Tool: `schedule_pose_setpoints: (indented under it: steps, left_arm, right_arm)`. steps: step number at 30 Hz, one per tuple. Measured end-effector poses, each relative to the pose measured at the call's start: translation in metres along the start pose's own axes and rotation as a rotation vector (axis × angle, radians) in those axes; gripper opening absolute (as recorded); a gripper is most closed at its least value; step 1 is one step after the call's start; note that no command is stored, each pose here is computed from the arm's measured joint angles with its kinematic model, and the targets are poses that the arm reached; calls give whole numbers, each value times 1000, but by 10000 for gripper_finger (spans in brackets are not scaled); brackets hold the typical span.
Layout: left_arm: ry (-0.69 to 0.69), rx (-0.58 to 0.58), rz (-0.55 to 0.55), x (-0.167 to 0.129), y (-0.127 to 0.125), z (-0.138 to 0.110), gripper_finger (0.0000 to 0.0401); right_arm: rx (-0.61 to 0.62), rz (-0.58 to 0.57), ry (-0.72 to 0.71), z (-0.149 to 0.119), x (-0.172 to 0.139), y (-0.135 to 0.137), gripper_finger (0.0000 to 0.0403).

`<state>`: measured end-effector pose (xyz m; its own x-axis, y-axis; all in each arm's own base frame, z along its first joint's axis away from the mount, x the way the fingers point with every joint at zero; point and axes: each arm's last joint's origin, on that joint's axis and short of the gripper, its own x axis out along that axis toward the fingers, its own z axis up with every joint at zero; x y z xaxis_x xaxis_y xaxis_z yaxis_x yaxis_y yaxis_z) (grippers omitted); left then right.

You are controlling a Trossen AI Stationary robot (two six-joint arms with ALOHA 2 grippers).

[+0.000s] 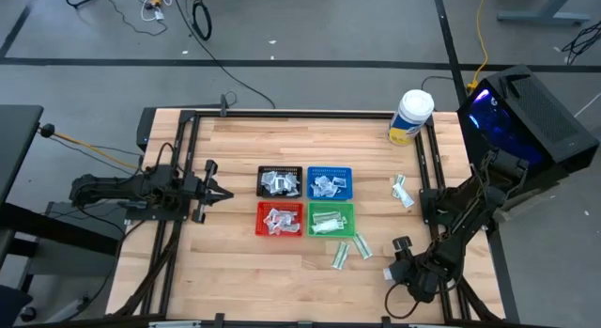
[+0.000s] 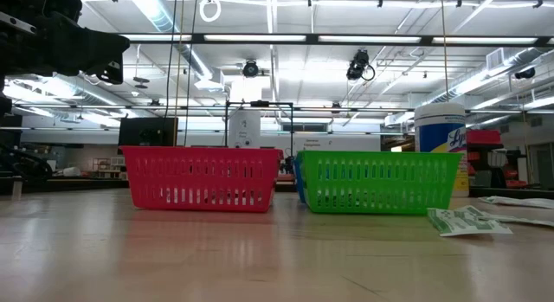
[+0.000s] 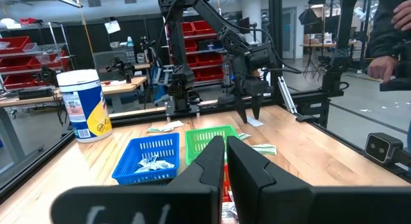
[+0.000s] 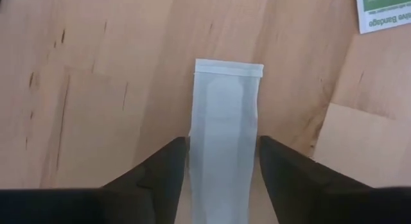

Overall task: Pick & Place First Aid Supplies
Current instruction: Put the green bandage pack into the green bin

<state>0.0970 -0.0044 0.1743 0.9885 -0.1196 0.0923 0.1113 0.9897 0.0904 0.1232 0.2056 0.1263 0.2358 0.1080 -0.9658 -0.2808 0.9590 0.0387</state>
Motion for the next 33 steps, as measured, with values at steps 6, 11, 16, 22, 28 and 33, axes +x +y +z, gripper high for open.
schedule_pose_setpoints:
  steps: [6, 11, 16, 22, 28, 33]
  left_arm:
    - [0, 0, 0, 0, 0, 0, 25]
    - [0, 0, 0, 0, 0, 0, 25]
    - [0, 0, 0, 0, 0, 0, 25]
    - [0, 0, 0, 0, 0, 0, 25]
    - [0, 0, 0, 0, 0, 0, 25]
    - [0, 0, 0, 0, 0, 0, 25]
  right_arm:
    - [3, 6, -2, 0, 0, 1, 171]
    - [3, 8, -2, 1, 0, 1, 155]
    - [-1, 8, 4, 4, -3, 4, 145]
    - [9, 29, -6, 13, -9, 8, 136]
    - [-36, 42, -44, 27, -18, 9, 129]
    - [-101, 53, -92, 45, -32, 4, 127]
